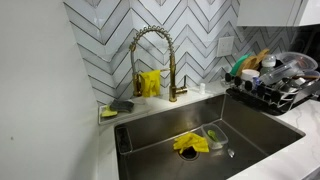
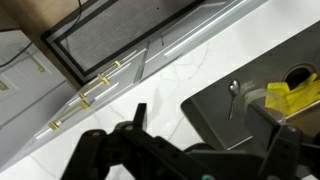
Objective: Pick up a green sponge on the left of the tap and put it in the sponge holder on the left side of the sink
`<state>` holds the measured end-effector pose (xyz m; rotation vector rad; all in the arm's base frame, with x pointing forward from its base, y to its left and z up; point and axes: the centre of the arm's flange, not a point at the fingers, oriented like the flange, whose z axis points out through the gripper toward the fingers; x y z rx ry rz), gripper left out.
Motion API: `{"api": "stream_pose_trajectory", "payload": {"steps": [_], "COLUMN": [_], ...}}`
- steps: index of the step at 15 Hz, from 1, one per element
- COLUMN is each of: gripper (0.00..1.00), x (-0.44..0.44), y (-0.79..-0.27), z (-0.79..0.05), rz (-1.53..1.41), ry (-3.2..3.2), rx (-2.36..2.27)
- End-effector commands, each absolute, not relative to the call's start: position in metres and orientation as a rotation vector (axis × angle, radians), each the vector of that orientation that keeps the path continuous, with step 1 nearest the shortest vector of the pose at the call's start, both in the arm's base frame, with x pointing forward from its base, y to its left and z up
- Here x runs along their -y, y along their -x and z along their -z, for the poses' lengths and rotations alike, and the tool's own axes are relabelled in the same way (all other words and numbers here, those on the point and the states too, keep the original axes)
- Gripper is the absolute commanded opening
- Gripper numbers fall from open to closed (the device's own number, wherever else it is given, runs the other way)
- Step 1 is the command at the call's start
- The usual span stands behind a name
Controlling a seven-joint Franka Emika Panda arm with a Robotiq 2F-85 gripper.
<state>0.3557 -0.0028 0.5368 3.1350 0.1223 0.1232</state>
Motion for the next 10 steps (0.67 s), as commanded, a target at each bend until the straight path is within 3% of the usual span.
{"api": "stream_pose_trajectory", "payload": {"steps": [1,10], "gripper": [1.00,1.00], "x": [-0.058,-0.229], "y": [-0.382,-0.387], "z": [-0.543,-0.577], "rz": [-0.019,0.004], "ry": [-3.070,-2.802], "rx": [-0.408,-1.095]}}
